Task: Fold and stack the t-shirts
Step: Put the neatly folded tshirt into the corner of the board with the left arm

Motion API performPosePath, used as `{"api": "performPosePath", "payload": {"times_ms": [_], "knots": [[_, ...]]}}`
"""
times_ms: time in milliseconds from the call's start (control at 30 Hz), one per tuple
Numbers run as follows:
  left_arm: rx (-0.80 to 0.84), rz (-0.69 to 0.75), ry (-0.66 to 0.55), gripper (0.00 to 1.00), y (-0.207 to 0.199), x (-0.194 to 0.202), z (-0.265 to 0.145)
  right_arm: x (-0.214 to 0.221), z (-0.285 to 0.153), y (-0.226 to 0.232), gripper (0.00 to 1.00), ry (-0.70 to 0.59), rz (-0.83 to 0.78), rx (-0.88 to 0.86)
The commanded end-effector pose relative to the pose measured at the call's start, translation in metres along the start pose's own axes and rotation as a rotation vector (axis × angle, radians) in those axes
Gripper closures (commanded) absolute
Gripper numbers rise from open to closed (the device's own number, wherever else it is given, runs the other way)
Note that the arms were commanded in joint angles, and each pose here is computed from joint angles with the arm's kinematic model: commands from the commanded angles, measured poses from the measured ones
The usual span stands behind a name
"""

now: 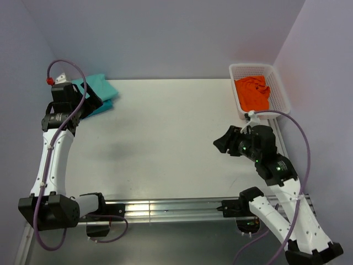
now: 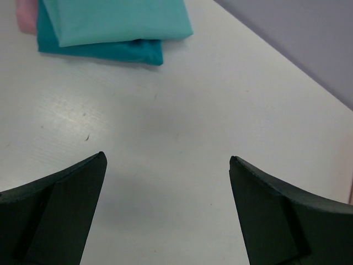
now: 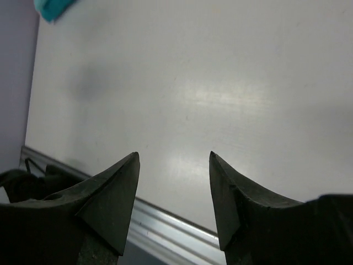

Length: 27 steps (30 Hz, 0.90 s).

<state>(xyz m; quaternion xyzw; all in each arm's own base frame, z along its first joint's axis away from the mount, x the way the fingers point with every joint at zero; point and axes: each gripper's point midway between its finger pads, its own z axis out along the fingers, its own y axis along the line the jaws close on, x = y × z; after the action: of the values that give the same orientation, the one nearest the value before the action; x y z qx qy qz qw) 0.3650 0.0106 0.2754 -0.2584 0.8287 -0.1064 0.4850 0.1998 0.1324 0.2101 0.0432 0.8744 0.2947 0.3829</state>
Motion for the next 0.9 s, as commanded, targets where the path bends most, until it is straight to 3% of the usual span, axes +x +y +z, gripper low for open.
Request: {"api": "performPosePath", "payload": {"times_ms": [0, 867], "knots": [[-0.148, 0.026, -0.005, 0.00, 0.026, 0.010, -0.013, -0.040, -0.026, -0.009, 0.39, -0.203, 0.001, 0.112], [-0.146, -0.003, -0.066, 0.00, 0.015, -0.003, -0.032, -0.073, -0.057, 0.013, 0.39, -0.237, -0.081, 0.121]]}}
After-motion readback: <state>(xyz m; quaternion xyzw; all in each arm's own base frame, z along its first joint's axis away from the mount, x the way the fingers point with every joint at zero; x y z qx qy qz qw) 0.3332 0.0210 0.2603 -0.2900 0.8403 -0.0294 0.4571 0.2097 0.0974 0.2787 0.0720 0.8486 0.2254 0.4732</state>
